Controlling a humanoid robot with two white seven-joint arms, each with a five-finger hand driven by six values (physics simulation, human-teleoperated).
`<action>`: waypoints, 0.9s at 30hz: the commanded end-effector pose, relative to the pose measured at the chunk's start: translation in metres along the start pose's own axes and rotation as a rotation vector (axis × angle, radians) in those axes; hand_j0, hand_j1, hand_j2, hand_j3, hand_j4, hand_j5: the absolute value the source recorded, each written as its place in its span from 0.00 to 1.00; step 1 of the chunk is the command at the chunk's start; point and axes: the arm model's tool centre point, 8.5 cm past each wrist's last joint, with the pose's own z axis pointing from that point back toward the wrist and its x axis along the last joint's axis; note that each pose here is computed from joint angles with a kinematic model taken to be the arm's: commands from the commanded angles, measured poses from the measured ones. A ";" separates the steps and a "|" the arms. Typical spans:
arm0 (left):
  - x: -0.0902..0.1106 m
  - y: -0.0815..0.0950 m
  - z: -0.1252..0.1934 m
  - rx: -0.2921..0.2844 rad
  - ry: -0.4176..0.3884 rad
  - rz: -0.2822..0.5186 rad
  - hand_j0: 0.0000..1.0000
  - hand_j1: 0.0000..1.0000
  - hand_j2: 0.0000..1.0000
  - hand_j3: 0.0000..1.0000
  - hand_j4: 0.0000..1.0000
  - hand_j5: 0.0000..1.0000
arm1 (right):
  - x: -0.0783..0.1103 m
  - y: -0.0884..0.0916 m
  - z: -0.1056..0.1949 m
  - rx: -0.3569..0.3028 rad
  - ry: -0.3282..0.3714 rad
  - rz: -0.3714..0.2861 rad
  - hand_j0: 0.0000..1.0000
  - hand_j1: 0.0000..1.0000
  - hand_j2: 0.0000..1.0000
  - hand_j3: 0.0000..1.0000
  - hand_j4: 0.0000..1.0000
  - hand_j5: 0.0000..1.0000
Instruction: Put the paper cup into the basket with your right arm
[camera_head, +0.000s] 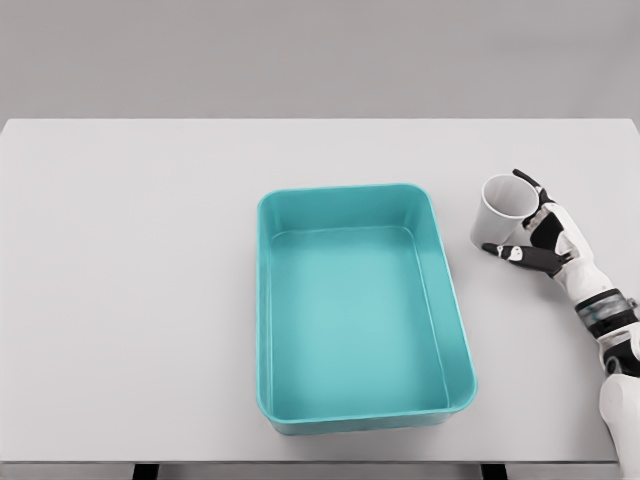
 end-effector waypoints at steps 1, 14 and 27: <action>0.000 0.000 0.000 0.000 0.000 0.002 1.00 1.00 1.00 1.00 1.00 1.00 | 0.000 0.000 0.000 -0.001 -0.003 -0.005 1.00 1.00 1.00 1.00 1.00 1.00; 0.000 0.000 0.000 0.000 0.000 0.000 1.00 1.00 1.00 1.00 1.00 1.00 | 0.004 0.004 -0.010 0.004 -0.016 -0.014 1.00 1.00 1.00 1.00 1.00 1.00; 0.000 0.000 0.000 0.000 0.000 0.002 1.00 1.00 1.00 1.00 1.00 1.00 | -0.001 0.011 -0.015 0.027 -0.002 -0.016 0.88 0.88 0.88 0.88 0.88 0.88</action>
